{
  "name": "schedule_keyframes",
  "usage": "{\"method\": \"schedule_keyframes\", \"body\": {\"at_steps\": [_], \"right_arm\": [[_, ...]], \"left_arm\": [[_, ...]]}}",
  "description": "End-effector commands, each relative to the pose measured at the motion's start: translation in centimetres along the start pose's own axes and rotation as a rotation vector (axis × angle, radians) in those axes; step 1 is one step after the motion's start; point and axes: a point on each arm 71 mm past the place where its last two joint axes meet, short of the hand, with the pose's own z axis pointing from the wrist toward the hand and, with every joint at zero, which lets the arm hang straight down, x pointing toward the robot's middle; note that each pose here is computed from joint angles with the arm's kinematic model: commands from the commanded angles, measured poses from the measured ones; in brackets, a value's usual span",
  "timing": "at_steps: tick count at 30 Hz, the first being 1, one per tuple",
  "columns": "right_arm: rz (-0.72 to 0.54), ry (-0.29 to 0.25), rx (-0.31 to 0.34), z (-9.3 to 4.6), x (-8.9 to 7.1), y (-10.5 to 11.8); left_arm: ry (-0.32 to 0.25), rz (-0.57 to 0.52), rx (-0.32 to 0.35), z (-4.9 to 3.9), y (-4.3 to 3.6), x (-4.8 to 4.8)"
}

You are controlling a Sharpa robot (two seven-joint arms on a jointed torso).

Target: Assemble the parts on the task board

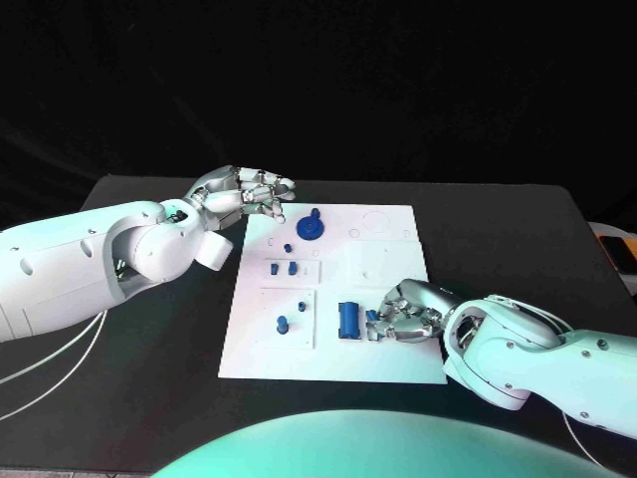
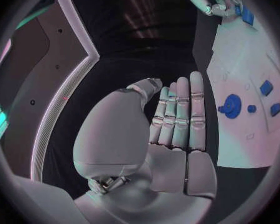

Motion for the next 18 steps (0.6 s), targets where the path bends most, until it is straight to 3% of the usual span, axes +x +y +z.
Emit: {"method": "schedule_keyframes", "body": {"at_steps": [1, 18], "right_arm": [[-0.003, 0.022, -0.013, -0.03, 0.40, 0.21], [0.007, -0.007, -0.029, -0.31, 0.12, 0.13]], "left_arm": [[0.014, -0.012, 0.000, 0.01, -0.04, 0.05], [-0.001, -0.008, -0.004, -0.06, 0.02, -0.48]]}}
